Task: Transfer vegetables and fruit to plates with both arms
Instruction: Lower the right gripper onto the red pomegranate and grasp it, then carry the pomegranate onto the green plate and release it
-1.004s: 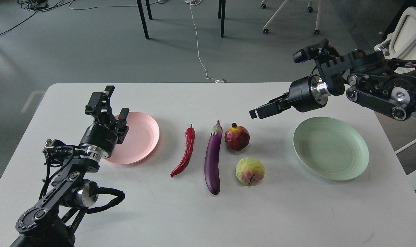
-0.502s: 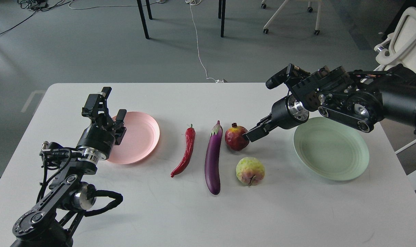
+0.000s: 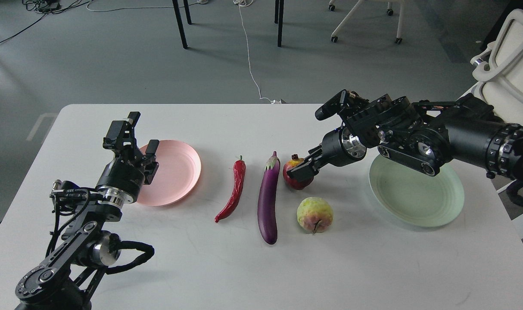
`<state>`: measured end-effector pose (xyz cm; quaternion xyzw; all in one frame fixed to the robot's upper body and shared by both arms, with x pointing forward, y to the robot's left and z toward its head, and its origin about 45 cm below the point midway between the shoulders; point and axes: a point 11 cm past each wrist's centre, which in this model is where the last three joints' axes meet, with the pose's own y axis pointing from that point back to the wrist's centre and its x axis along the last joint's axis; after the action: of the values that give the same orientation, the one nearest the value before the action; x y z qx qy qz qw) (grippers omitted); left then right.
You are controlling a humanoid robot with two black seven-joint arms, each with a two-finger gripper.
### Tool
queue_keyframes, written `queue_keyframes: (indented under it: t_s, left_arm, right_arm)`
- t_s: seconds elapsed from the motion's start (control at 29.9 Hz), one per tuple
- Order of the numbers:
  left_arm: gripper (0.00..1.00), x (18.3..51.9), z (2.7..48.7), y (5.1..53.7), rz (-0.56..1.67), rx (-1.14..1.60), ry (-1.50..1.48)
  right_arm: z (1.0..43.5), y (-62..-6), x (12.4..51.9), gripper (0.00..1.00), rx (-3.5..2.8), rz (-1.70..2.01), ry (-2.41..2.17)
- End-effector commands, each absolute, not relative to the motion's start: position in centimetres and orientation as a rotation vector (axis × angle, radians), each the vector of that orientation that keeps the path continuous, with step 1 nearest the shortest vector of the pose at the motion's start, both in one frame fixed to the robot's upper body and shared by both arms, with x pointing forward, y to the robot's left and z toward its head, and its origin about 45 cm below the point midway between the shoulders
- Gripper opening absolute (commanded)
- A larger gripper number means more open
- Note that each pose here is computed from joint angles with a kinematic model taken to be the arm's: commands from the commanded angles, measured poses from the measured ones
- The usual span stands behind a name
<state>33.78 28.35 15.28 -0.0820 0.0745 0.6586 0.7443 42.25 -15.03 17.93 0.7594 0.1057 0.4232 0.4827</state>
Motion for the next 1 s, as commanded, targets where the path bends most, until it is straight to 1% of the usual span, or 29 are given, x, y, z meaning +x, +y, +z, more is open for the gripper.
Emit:
queue_keyframes:
  t_s: [0.0,0.1,0.17,0.2,0.33,0.37,0.4,0.47,0.6,0.77,0.97]
  left_arm:
    - [0.98,33.8,15.3,28.6,1.445,-0.177,0.158]
    - [0.98,33.8,15.4,28.7,1.446,-0.178,0.152]
    - [0.98,33.8,15.4,28.9,1.447,-0.175,0.149]
    - [0.98,33.8,15.4,28.9,1.446,-0.175,0.149]
    - [0.98,33.8,15.5,29.0,1.446,-0.173,0.144]
    - [0.98,33.8,15.5,29.0,1.446,-0.173,0.144]
    - [0.98,33.8,15.5,29.0,1.446,-0.173,0.144]
    - [0.98,33.9,15.6,29.1,1.447,-0.173,0.144]
    - [0.98,33.9,15.6,29.1,1.447,-0.175,0.143]
    - [0.98,34.1,15.8,28.7,1.439,-0.184,0.142]
    - [0.98,34.2,15.8,27.9,1.429,-0.194,0.152]
  right_arm:
    - [17.3,-14.7,42.2,0.96,1.851,1.056,0.251]
    - [16.8,-14.8,42.2,0.94,1.839,1.059,0.253]
    - [16.5,-15.0,42.1,0.89,1.83,1.06,0.258]
    - [16.4,-15.0,42.0,0.85,1.831,1.058,0.262]
    - [16.2,-15.1,41.9,0.53,1.831,1.055,0.266]
    - [16.2,-15.0,41.8,0.47,1.834,1.051,0.268]
    - [16.2,-15.1,41.8,0.46,1.834,1.051,0.267]
    - [16.5,-15.5,41.9,0.45,1.833,1.046,0.265]
    - [18.8,-19.1,42.5,0.45,1.817,1.028,0.214]
    - [22.7,-25.9,42.6,0.47,1.773,0.992,0.12]
    - [24.7,-33.3,41.7,0.48,1.703,0.962,0.006]
